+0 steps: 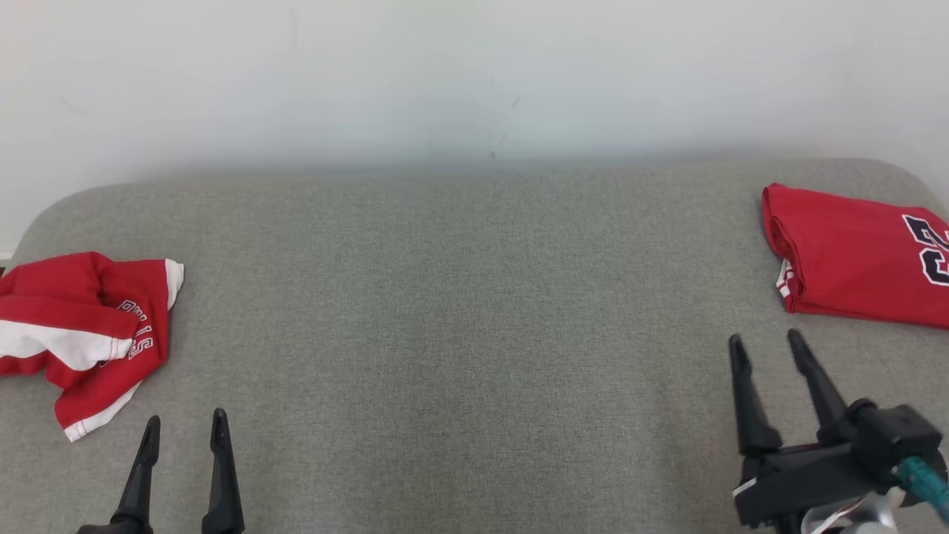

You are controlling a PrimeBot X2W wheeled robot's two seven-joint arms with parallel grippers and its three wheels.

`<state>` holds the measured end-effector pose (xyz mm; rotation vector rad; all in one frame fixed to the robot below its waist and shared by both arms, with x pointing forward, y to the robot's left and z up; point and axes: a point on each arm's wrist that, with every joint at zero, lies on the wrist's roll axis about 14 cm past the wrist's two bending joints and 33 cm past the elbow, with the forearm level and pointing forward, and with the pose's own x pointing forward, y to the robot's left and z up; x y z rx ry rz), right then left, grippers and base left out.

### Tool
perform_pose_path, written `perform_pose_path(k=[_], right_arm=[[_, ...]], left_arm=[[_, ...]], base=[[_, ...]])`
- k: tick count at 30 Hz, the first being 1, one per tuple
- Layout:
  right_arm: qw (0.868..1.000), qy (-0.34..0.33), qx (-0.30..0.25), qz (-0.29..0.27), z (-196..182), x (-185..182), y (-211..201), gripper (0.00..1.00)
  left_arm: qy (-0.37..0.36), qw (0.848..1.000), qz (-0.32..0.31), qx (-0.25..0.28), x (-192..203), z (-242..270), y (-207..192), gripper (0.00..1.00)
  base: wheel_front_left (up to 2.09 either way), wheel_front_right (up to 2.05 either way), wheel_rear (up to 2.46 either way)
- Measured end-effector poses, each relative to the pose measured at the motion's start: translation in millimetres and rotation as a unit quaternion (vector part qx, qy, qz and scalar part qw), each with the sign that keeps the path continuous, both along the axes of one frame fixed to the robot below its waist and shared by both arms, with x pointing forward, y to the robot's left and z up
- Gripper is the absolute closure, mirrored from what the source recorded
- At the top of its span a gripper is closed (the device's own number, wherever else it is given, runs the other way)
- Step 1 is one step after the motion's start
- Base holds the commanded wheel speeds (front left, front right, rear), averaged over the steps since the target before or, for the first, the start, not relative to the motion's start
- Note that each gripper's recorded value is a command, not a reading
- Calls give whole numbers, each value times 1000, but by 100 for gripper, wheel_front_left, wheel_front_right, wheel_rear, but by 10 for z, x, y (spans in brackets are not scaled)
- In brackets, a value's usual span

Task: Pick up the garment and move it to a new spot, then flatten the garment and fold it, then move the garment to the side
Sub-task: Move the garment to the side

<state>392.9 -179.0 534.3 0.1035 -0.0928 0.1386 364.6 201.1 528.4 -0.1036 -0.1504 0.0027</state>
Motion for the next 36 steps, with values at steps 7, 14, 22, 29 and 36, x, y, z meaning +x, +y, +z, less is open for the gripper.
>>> perform_pose_path(k=[7, 14, 22, 29, 36], right_arm=[[1000, 7, 10, 15, -70, -230, 201, 0], [1000, 12, 19, 14, -162, -390, 260, 0], [999, 11, 28, 12, -197, -409, 292, 0], [999, 15, 32, 13, -236, -416, 316, 0], [999, 16, 31, 12, -248, -422, 326, 0]], left_arm=[[1, 1000, -2, -1, -87, -8, -6, 0], [0, 1000, -3, -3, -130, -2, -20, 0], [4, 1000, 2, -3, -170, -35, 9, 0], [13, 1000, -2, 3, -189, -88, 4, 0], [14, 1000, -1, 3, -193, -95, 10, 0]], base=[[0, 0, 0], [0, 0, 0], [0, 0, 0], [0, 0, 0], [0, 0, 0]])
